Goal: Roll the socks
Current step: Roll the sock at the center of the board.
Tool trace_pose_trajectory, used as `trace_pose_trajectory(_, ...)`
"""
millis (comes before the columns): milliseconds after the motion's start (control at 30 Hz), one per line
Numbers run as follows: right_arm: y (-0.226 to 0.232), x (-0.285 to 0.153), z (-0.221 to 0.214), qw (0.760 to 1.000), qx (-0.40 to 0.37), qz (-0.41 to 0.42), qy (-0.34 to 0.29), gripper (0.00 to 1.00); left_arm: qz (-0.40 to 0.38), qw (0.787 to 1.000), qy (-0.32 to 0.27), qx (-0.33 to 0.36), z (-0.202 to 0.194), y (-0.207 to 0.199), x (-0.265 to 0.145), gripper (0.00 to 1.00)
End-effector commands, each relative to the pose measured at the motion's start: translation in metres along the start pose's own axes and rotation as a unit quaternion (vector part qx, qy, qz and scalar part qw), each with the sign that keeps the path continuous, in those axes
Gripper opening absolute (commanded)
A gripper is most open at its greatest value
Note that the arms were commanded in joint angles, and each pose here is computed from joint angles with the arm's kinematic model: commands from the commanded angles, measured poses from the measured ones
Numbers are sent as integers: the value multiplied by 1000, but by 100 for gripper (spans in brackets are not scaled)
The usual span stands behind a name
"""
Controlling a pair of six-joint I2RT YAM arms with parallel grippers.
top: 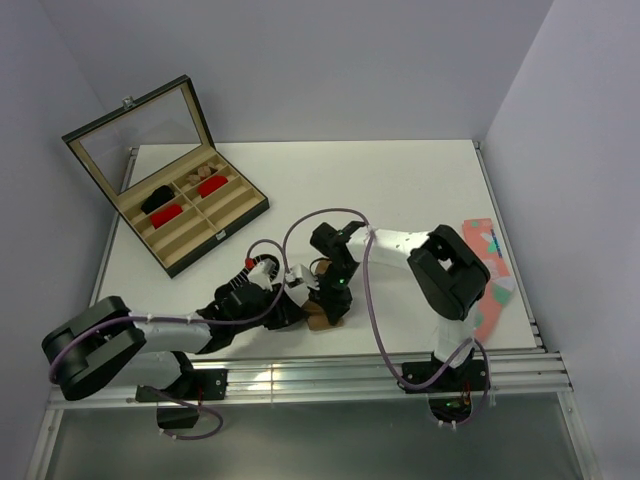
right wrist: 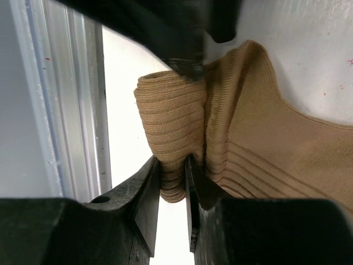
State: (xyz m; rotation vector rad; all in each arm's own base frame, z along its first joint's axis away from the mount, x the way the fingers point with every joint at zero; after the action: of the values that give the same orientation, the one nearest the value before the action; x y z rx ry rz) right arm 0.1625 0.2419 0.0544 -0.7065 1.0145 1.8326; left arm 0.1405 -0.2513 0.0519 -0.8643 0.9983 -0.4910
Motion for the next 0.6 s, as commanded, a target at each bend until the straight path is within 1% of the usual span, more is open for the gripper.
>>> trace_pose_trajectory(0, -2, 10, -33, 995, 55, 18, 76, 13, -31, 997, -46, 56, 8, -16, -6, 38)
trace_pose_trajectory(167, -11, 12, -37, 993, 81, 24, 84, 14, -70, 989, -79, 105, 7, -28, -20, 38)
trace_pose_trajectory(300, -13, 12, -39, 990, 106, 35, 88, 14, -84, 982, -87, 145, 4, -33, -26, 39)
trace_pose_trajectory(367, -15, 12, -40, 989, 112, 39, 93, 14, -80, 977, -84, 178, 0, -33, -26, 40)
trace_pose_trajectory(400, -15, 12, -42, 988, 114, 41, 98, 14, -83, 974, -86, 190, 1, -41, -25, 40)
trace_pose_trajectory(433, -17, 13, -43, 987, 117, 42, 102, 14, -66, 973, -76, 208, -4, -37, -24, 40)
trace_pose_trajectory(467, -18, 14, -45, 987, 117, 40, 106, 14, -61, 968, -79, 230, -1, -43, -21, 42)
trace_pose_trajectory(567, -21, 14, -45, 985, 125, 45, 112, 15, -42, 958, -66, 274, -2, -47, -15, 47)
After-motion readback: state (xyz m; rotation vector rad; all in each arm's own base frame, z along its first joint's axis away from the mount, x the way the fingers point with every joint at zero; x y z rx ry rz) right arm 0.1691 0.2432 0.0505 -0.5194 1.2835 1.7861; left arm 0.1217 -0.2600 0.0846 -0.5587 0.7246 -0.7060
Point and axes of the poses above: each gripper's point midway between its finger pads, its own x axis out along the fingers, its own y axis along the line the jaws close on, z = x × y, the point moved 4 cm from there along -x, back along the fingers, and after that the axes turned 11 degrees about -x, right-handed, at the moved point
